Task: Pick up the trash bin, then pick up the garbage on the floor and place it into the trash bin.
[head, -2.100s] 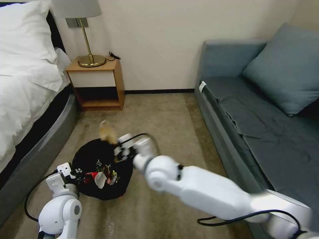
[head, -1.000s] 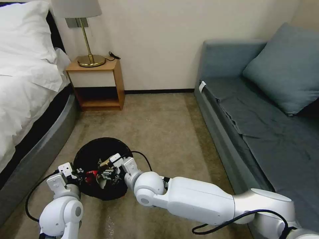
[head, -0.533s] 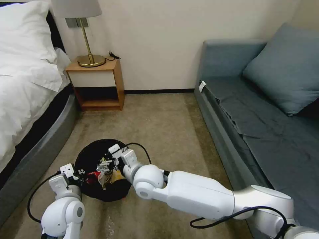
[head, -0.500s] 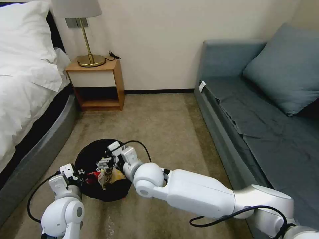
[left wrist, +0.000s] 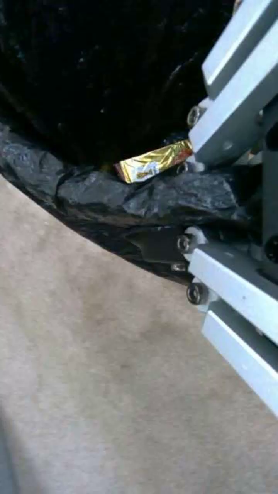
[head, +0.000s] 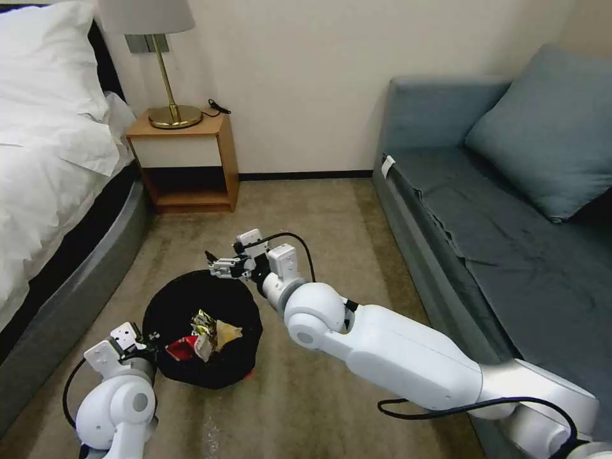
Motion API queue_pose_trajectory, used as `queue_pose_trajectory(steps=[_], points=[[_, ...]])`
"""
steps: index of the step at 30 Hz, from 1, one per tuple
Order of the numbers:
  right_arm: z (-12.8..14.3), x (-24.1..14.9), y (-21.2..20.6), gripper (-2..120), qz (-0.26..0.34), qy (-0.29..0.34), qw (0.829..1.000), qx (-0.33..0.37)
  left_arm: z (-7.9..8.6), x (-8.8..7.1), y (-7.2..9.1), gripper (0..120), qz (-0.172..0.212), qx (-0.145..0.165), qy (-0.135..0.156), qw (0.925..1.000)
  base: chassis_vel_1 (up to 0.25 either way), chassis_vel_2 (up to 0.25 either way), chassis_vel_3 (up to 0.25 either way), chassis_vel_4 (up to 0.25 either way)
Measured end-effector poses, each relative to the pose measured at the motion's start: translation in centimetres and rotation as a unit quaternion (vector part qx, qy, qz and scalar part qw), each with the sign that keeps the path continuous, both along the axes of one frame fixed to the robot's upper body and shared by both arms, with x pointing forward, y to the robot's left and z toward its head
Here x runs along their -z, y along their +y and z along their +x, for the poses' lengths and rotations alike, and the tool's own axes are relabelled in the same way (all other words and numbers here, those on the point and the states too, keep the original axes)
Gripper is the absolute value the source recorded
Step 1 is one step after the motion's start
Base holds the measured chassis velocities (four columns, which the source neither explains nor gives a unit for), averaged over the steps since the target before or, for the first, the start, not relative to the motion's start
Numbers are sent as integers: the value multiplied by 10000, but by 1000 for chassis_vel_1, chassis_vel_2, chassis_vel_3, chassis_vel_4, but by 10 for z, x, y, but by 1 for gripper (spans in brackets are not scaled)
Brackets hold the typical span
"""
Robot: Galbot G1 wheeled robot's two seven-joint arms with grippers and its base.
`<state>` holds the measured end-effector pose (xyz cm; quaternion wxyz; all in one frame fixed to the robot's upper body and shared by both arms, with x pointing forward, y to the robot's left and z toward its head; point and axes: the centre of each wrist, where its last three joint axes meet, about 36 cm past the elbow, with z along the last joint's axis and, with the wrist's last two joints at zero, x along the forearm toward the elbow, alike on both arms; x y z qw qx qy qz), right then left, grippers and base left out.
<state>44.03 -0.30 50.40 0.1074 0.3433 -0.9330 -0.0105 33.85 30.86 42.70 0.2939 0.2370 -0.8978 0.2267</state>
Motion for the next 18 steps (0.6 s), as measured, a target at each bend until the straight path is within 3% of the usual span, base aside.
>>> queue_pose_trajectory(steps=[9, 18], points=[[-6, 12, -10, 100, -11, 83, 9999, 100, 16, 18, 14, 2, -383, -316, 366, 9981, 0, 0, 0, 0], [-7, 20, -20, 100, -92, 105, 9997, 197, 19, 24, 16, 5, -377, -304, 395, 9980, 0, 0, 0, 0]])
